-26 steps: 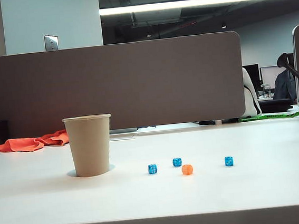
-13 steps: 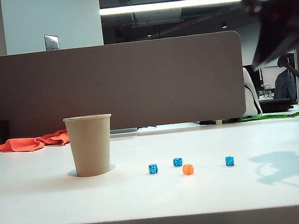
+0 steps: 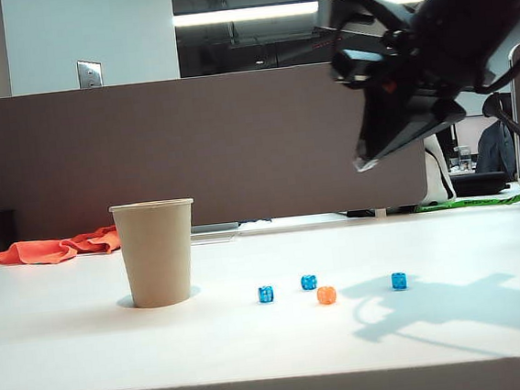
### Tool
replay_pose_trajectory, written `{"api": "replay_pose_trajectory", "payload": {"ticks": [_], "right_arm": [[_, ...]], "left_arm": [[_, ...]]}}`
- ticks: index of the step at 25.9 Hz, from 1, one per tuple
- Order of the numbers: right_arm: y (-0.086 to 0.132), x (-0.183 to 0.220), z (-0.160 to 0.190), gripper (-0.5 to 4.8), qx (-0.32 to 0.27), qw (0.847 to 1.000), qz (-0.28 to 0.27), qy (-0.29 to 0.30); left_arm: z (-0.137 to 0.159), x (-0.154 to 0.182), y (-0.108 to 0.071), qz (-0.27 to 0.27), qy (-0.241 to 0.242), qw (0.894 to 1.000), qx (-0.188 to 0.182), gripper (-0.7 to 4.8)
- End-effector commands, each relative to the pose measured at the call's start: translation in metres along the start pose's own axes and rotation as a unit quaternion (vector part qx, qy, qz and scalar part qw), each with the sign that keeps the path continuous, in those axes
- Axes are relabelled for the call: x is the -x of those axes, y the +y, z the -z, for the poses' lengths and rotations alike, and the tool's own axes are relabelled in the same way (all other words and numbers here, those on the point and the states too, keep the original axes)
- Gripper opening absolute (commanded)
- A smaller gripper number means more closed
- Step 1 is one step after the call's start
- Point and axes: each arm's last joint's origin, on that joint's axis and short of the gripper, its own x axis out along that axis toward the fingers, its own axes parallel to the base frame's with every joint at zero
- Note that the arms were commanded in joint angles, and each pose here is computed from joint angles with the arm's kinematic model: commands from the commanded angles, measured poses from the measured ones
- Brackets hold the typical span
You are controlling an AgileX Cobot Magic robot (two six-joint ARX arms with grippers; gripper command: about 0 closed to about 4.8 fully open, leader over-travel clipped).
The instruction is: Pick up the dice with a different color and drop it into the paper cup.
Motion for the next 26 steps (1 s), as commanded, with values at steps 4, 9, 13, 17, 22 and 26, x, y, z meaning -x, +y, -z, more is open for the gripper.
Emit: {"api": "replay_pose_trajectory", "payload": {"ticks": [4, 9, 13, 17, 22, 26], "right_arm": [[0.011, 0.000, -0.002, 0.00, -0.036, 0.999, 0.004, -0.005], [0.011, -0.007, 0.003, 0.00, -0.073, 0.997, 0.006, 0.013], [0.011, -0.013, 0.005, -0.01, -0.078, 0.997, 0.007, 0.025], [0.011, -0.014, -0.002, -0.01, -0.099, 0.993, 0.011, 0.058], [0.012, -0.020, -0.021, 0.00, -0.096, 0.991, 0.014, 0.090], [0.016, -0.027, -0.031, 0.00, -0.090, 0.989, 0.013, 0.121]], "left_arm": [[-0.005, 0.002, -0.001, 0.013, -0.004, 1.000, 0.012, -0.06], [-0.013, 0.006, -0.007, 0.061, 0.007, 0.997, 0.055, -0.06], [-0.023, 0.013, -0.010, 0.043, 0.030, 0.996, 0.077, -0.06], [-0.026, 0.017, -0.012, 0.042, 0.045, 0.994, 0.087, -0.06], [-0.027, 0.017, -0.012, 0.039, 0.045, 0.995, 0.083, -0.06], [-0.026, 0.018, -0.012, 0.043, 0.050, 0.996, 0.057, -0.06]]}}
